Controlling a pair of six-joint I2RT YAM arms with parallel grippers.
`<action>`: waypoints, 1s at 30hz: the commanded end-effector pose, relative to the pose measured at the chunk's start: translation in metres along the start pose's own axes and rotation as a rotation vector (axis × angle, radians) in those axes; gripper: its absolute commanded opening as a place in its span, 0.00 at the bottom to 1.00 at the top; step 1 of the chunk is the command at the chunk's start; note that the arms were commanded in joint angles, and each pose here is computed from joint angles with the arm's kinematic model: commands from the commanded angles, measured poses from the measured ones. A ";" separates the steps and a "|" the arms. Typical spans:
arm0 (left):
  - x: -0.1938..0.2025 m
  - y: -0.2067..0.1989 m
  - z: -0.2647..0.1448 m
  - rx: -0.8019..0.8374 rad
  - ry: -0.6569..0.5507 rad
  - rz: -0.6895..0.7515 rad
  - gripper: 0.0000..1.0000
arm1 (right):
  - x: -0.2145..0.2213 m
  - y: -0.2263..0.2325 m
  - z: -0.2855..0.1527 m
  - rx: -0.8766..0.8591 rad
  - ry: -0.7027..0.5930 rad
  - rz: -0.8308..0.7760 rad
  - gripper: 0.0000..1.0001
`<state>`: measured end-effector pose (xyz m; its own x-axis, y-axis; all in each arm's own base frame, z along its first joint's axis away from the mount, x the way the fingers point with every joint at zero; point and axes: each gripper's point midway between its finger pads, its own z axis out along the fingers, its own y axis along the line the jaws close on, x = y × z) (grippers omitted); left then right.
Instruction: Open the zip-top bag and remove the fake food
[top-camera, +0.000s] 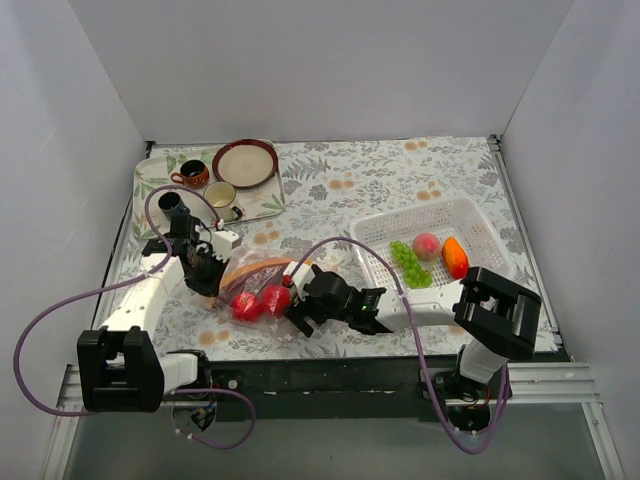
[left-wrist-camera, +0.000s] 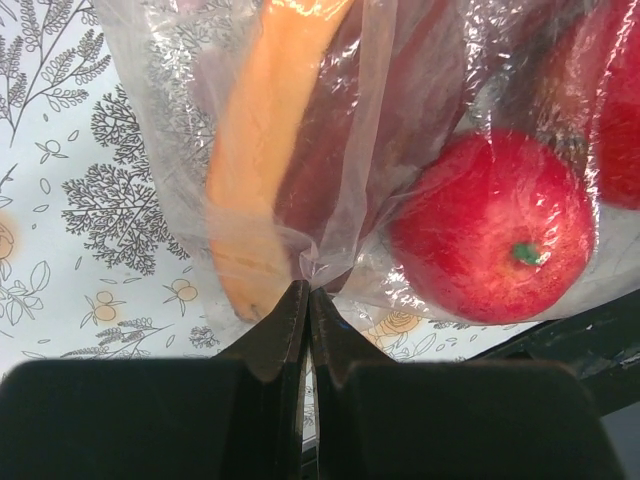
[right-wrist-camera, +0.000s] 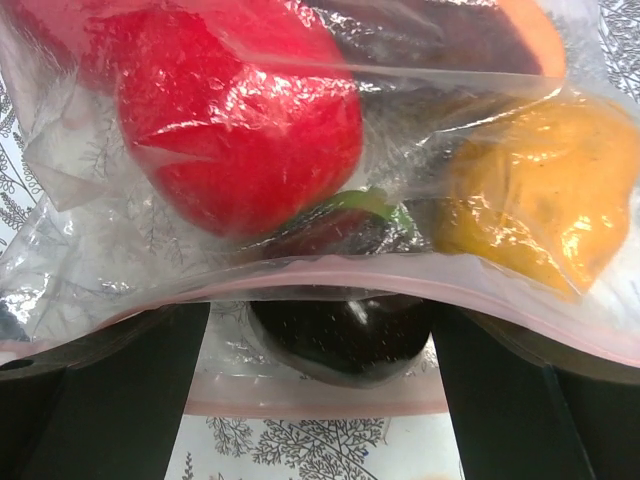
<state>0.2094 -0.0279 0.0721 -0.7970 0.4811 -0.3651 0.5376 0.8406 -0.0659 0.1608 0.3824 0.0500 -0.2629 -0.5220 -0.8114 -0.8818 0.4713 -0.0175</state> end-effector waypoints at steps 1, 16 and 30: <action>-0.020 -0.004 -0.003 0.024 -0.057 0.005 0.00 | -0.026 0.009 0.009 -0.036 -0.058 -0.002 0.99; -0.025 0.022 -0.003 -0.105 -0.058 0.013 0.00 | -0.021 -0.006 -0.052 0.011 -0.051 0.041 0.06; -0.055 0.021 -0.022 -0.077 -0.120 -0.017 0.00 | -0.030 -0.129 -0.193 0.532 -0.278 0.321 0.01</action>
<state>0.2386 -0.0192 0.0748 -0.7978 0.4679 -0.3801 0.5004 0.8657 0.0154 0.1662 0.2670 0.1788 -0.2607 -0.2634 -0.9288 -0.7245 0.6893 0.0079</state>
